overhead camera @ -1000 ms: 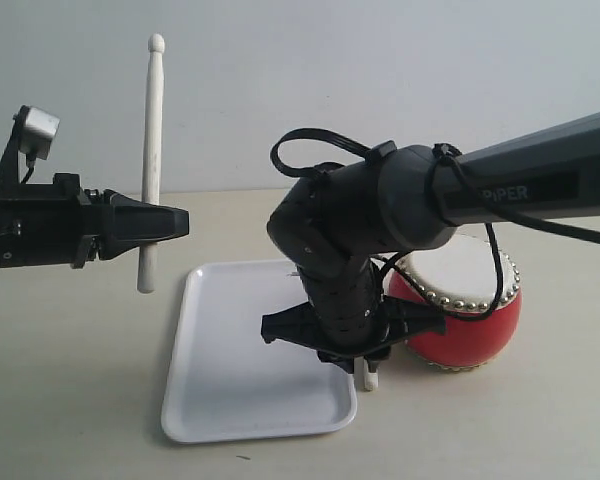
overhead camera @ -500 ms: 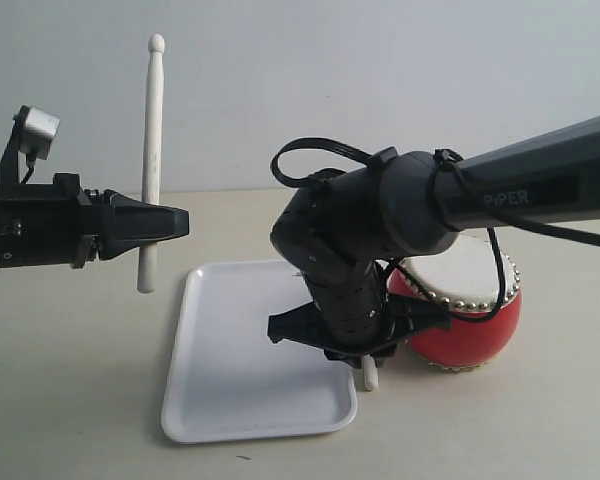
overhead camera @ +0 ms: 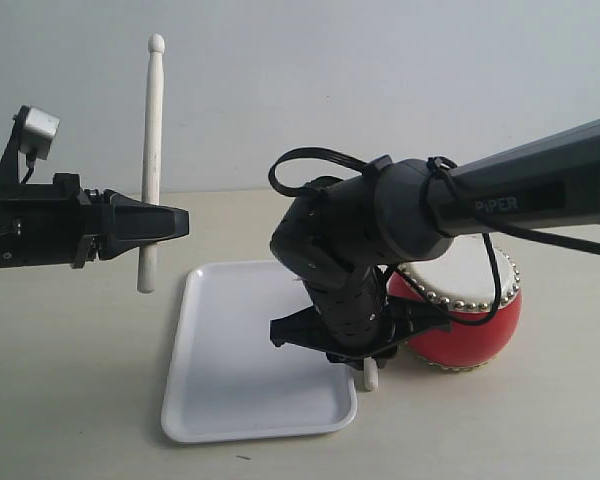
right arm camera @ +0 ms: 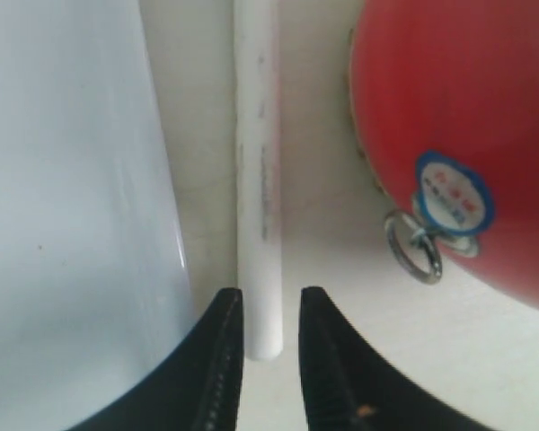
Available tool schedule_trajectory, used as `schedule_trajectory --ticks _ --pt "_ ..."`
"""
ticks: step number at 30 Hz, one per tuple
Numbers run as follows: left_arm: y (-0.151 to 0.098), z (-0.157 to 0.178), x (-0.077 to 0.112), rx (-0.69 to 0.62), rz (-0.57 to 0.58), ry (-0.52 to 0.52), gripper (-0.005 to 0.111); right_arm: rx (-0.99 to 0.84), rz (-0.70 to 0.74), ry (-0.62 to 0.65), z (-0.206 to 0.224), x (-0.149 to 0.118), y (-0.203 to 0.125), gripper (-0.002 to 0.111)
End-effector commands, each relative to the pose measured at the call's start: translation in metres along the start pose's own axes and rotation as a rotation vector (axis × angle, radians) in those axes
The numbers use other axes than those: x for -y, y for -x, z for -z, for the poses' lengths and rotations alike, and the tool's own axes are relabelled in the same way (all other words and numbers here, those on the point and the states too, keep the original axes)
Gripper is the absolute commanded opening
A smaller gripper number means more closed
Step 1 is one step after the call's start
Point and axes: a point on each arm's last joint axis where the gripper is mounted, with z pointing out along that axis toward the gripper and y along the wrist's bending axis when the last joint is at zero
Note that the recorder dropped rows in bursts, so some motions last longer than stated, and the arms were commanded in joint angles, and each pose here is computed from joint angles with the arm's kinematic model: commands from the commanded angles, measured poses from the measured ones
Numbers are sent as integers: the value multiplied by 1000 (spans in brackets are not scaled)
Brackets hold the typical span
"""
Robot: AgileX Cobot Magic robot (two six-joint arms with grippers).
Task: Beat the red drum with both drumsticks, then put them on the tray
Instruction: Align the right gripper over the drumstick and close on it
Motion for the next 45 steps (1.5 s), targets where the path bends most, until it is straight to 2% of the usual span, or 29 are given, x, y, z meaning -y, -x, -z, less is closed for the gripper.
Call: schedule_trajectory --ticks 1,28,34,45 --pt "5 2 3 27 6 -15 0 14 14 -4 0 0 0 23" --pt "6 2 4 29 5 -33 0 7 25 1 -7 -3 -1 23" --pt "6 2 4 29 5 -33 0 7 25 1 -7 -3 -1 36" --pt "6 2 4 29 5 -34 0 23 37 -7 -7 -2 0 37"
